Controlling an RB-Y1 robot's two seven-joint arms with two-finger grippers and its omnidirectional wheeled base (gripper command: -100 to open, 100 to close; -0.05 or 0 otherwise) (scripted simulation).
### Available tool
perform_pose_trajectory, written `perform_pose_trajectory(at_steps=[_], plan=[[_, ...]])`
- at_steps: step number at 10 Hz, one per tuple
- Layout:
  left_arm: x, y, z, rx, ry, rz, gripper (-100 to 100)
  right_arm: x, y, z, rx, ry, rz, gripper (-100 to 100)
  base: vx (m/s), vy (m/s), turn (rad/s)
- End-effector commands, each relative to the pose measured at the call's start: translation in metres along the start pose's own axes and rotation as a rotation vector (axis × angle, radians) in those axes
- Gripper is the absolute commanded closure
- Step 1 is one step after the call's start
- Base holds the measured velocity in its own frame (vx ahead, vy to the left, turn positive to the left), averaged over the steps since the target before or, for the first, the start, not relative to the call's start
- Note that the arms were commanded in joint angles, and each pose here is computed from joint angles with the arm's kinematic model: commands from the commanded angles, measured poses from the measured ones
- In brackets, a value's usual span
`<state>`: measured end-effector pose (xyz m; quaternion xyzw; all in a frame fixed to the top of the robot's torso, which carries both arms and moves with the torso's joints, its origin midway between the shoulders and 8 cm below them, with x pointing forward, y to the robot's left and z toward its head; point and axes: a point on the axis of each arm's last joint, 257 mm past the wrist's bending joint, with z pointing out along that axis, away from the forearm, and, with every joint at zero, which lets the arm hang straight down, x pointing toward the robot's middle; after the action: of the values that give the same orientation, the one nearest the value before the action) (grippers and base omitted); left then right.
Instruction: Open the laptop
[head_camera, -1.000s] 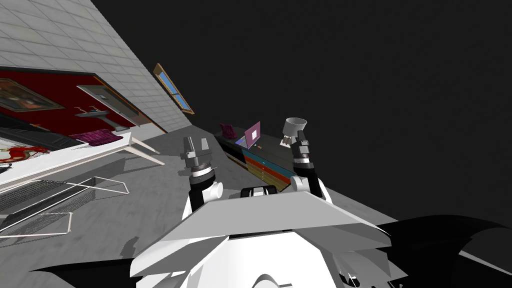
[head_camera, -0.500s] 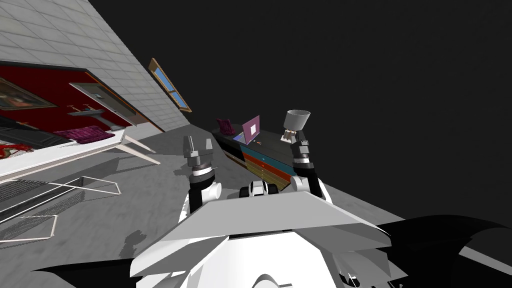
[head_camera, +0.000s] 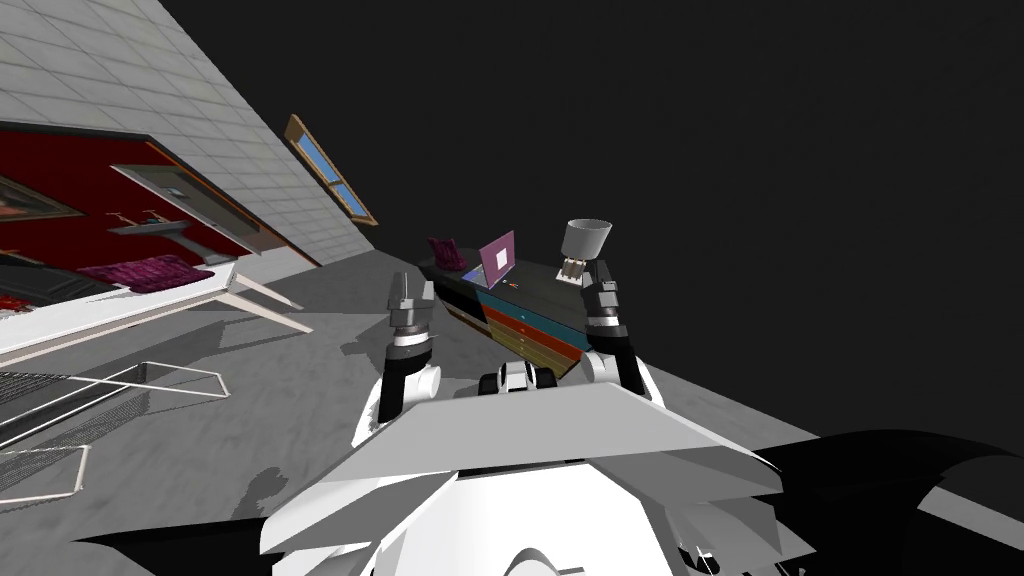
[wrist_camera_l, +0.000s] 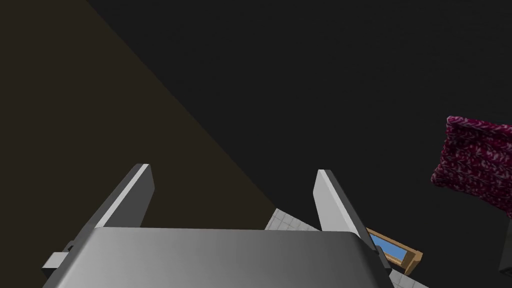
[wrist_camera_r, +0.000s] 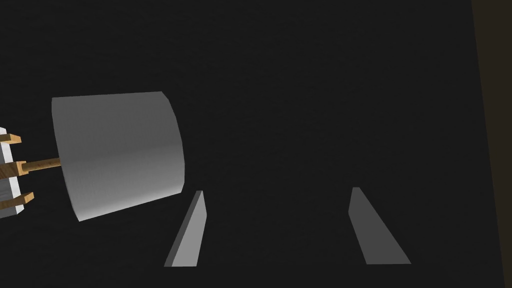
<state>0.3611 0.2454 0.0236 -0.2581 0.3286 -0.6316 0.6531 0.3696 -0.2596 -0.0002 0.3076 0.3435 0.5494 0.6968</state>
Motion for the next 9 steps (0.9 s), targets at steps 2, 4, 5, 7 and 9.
perform_pose_trajectory(at_steps=[2,4,5,7,9], plan=[[0.001,0.034,0.001,-0.111,0.043,0.046,-100,0.0,0.0,0.0,0.0,0.0,0.0,0,-0.028,-0.027,-0.077],[0.001,0.044,0.001,-0.142,0.053,0.06,-100,0.0,0.0,0.0,0.0,0.0,0.0,0,-0.018,-0.018,-0.041],[0.001,0.053,0.001,-0.174,0.063,0.075,-100,0.0,0.0,0.0,0.0,0.0,0.0,0,-0.02,-0.023,-0.094],[0.0,0.071,0.0,-0.231,0.08,0.108,-100,0.0,0.0,0.0,0.0,0.0,0.0,0,-0.021,-0.027,-0.109],[-0.002,0.081,-0.001,-0.267,0.086,0.126,-100,0.0,0.0,0.0,0.0,0.0,0.0,0,-0.009,-0.017,-0.045]])
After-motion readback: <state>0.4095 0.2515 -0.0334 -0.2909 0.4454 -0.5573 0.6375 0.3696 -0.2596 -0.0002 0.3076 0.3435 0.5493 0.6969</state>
